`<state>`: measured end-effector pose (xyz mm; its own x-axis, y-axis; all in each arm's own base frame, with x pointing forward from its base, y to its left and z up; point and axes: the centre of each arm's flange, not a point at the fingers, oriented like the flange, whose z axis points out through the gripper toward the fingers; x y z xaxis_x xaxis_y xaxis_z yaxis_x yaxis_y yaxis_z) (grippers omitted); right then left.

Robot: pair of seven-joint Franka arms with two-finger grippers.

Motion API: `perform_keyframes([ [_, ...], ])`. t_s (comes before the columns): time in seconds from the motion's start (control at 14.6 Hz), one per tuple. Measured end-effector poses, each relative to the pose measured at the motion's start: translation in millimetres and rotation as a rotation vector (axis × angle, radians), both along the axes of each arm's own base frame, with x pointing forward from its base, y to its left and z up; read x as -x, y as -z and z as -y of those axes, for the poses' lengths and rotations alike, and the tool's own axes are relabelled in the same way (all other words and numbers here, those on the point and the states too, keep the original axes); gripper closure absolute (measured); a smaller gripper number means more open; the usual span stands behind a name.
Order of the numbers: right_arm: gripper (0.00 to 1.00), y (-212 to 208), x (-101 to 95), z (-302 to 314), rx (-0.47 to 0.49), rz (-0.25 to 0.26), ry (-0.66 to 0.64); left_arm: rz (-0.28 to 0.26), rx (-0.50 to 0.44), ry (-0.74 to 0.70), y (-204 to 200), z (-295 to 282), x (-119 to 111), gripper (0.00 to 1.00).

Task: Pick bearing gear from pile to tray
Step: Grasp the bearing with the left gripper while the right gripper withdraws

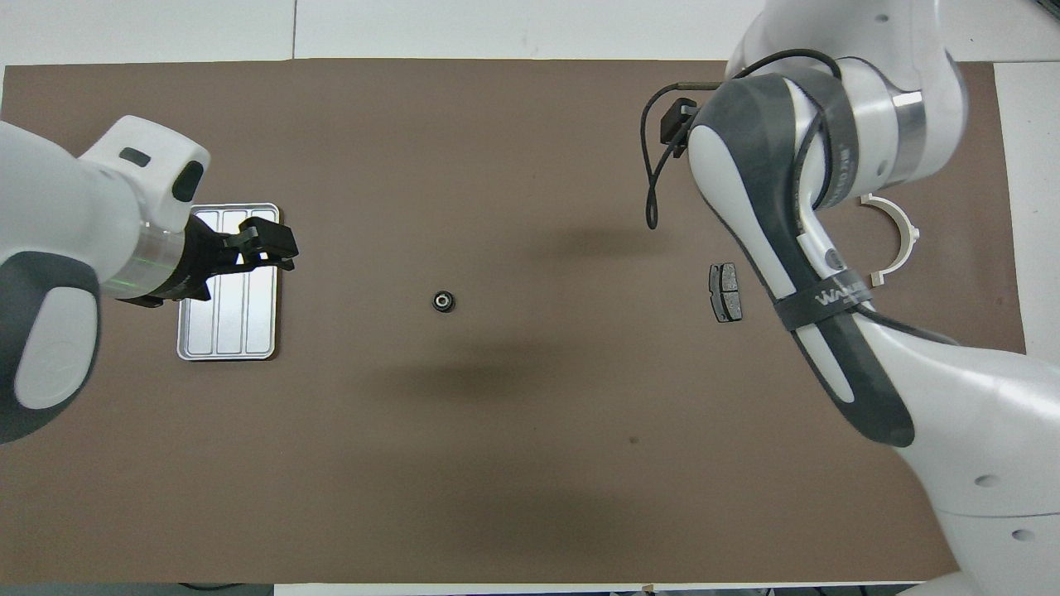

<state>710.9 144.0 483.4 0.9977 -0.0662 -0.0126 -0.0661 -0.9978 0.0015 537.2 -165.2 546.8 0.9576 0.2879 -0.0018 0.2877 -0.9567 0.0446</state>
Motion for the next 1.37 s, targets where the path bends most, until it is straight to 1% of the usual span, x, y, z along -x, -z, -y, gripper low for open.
perform_keyframes([
  [0.21,0.00,18.9,-10.9,81.7,0.002,-0.036,-0.054,0.020,0.024,-0.066,76.6,52.2,-21.1,0.00],
  [0.27,0.00,29.2,-12.6,104.8,0.006,-0.053,-0.061,0.017,0.027,-0.066,106.2,65.5,-22.4,0.00],
  [0.34,0.00,40.4,-13.7,121.6,0.017,-0.071,-0.063,-0.002,0.021,-0.067,134.3,79.5,-19.5,0.00],
  [0.41,0.00,50.9,-14.9,132.3,0.031,-0.086,-0.060,-0.019,0.017,-0.075,156.5,92.3,-16.6,0.00],
  [0.55,0.00,68.4,-18.3,145.7,0.048,-0.095,-0.053,-0.035,0.015,-0.096,189.7,114.4,-13.5,0.00],
  [0.68,0.00,86.6,-20.9,158.2,0.059,-0.089,-0.052,-0.027,0.022,-0.125,209.2,129.9,-12.3,0.00],
  [0.75,0.00,95.9,-22.3,165.0,0.069,-0.081,-0.054,-0.026,0.014,-0.118,216.0,134.8,-10.7,0.00],
  [0.82,0.00,105.2,-23.6,171.7,0.082,-0.074,-0.053,-0.027,-0.003,-0.109,222.5,137.4,-9.3,0.03],
  [0.96,0.00,121.6,-25.7,182.6,0.091,-0.066,-0.047,-0.033,-0.017,-0.102,230.6,138.1,-8.6,0.00],
  [1.03,0.00,128.0,-26.5,186.5,0.091,-0.065,-0.047,-0.035,-0.020,-0.101,232.8,137.6,-8.3,0.00],
  [1.09,0.00,133.1,-27.3,188.9,0.091,-0.063,-0.046,-0.031,-0.019,-0.100,235.2,137.5,-7.3,0.09],
  [1.23,0.00,142.6,-28.6,191.6,0.092,-0.062,-0.044,-0.014,-0.008,-0.115,242.2,139.0,-3.5,0.11],
  [1.3,0.00,147.5,-29.6,192.8,0.092,-0.059,-0.043,-0.008,-0.004,-0.124,245.2,140.7,-1.1,0.18],
  [1.37,0.01,152.5,-30.6,193.8,0.092,-0.057,-0.043,-0.007,-0.003,-0.128,247.0,142.6,1.0,0.20],
])
